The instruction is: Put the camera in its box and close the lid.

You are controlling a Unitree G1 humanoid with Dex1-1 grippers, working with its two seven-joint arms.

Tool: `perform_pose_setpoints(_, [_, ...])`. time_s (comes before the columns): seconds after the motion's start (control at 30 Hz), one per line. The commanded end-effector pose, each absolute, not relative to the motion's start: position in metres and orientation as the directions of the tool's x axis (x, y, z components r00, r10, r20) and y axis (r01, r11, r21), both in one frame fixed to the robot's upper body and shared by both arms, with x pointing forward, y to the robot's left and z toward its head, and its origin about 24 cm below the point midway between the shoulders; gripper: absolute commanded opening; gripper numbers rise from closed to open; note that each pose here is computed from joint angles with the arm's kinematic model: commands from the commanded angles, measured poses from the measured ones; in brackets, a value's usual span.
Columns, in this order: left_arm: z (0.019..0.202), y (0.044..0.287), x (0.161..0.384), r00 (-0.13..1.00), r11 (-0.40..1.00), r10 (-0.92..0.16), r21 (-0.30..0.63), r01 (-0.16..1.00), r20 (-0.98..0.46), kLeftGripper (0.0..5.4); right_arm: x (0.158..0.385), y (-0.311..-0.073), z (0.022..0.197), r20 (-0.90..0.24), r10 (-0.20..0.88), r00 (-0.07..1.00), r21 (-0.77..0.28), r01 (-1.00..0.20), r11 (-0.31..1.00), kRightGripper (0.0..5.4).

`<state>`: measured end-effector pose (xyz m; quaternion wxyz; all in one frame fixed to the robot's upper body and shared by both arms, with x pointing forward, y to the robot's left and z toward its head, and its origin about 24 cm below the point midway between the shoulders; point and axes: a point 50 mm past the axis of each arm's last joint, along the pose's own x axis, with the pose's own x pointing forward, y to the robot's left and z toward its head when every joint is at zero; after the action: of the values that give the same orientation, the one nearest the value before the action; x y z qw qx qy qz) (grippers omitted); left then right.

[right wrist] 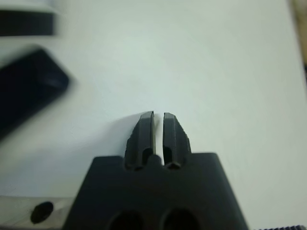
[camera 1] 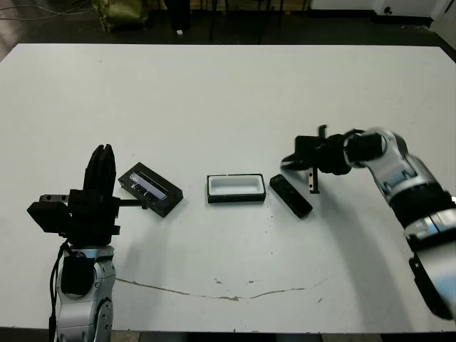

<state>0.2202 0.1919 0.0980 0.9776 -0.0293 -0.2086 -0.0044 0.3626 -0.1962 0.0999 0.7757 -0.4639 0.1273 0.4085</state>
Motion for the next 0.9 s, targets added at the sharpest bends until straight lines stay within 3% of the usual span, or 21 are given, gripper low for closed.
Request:
perform_pose_setpoints(0.03, [0.091,0.193,0.218,0.929,0.998,0.012,-0.055,0.01,0.371,0.03,0.358,-0.215,0.09,-0.504,0.424,0.752,-0.654,-0.653,0.382,0.0])
perform_pose_setpoints(0.2, [0.091,0.193,0.218,0.927,0.999,0.011,-0.047,0.007,0.374,0.03,0.352,-0.217,0.106,-0.335,0.425,0.841,-0.699,-0.524,0.486,0.0])
perform_pose_setpoints(0.33, [0.091,0.193,0.218,0.928,0.999,0.008,-0.047,0.01,0.373,0.03,0.341,-0.214,0.124,-0.212,0.491,0.845,-0.64,-0.5,0.583,0.0])
perform_pose_setpoints(0.63, [0.091,0.193,0.218,0.93,0.999,0.013,-0.045,0.004,0.368,0.03,0.304,-0.208,0.168,-0.01,0.569,0.823,-0.296,-0.545,0.784,0.0])
perform_pose_setpoints(0.77, [0.091,0.193,0.218,0.929,0.999,0.01,-0.053,0.01,0.371,0.03,0.283,-0.205,0.17,0.049,0.55,0.834,-0.134,-0.541,0.831,0.0])
perform_pose_setpoints(0.9, [0.091,0.193,0.218,0.928,0.999,0.01,-0.052,0.01,0.373,0.03,0.262,-0.202,0.166,0.048,0.513,0.857,-0.076,-0.509,0.857,0.0])
